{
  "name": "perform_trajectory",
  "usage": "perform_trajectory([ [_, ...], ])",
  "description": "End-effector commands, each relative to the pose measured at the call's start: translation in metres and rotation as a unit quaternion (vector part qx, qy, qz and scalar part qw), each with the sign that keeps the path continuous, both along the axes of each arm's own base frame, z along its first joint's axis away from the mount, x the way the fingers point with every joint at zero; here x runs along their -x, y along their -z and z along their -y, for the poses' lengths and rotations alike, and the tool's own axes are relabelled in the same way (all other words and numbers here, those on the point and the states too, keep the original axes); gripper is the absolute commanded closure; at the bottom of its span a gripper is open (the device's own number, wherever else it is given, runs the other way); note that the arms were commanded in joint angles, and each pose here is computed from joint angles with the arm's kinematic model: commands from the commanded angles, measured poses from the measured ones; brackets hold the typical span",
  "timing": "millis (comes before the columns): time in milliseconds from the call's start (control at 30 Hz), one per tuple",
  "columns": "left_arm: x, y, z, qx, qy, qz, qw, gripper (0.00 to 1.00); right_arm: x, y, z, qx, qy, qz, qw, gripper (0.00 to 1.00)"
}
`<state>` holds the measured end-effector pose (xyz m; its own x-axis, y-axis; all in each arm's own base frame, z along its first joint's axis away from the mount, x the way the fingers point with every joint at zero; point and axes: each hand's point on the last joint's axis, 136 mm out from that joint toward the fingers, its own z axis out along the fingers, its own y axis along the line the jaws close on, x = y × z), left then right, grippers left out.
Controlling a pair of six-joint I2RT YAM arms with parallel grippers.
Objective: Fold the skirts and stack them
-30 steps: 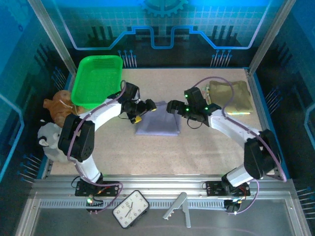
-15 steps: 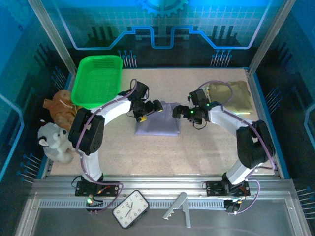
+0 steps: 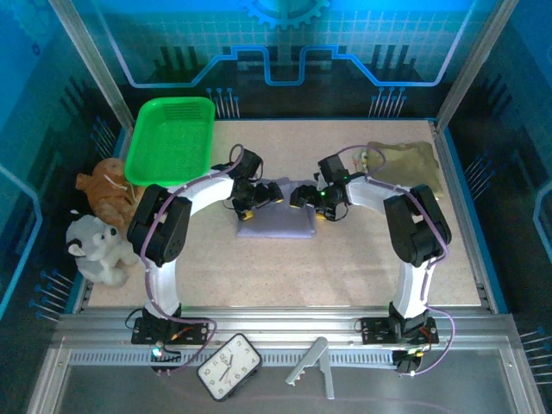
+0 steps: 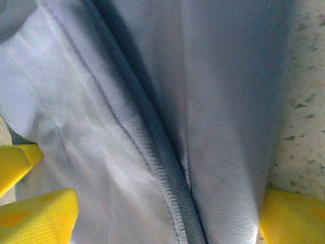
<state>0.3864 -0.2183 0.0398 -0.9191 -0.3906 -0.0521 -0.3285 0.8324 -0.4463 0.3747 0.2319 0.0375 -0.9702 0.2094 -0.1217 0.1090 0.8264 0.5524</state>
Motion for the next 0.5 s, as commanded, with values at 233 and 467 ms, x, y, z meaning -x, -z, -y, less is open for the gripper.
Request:
perform_trajectory([
  [233,0.018,0.022,-0.009,-0.004,-0.018,-0.037,0.999,0.01,0.011,0.023,-0.032,-0.057,0.018,-0.041,0.997,0.21],
  [467,0.018,0.023,-0.012,-0.005,-0.019,-0.037,0.999,0.01,0.014,0.017,-0.036,-0.073,0.003,-0.029,0.997,0.33],
])
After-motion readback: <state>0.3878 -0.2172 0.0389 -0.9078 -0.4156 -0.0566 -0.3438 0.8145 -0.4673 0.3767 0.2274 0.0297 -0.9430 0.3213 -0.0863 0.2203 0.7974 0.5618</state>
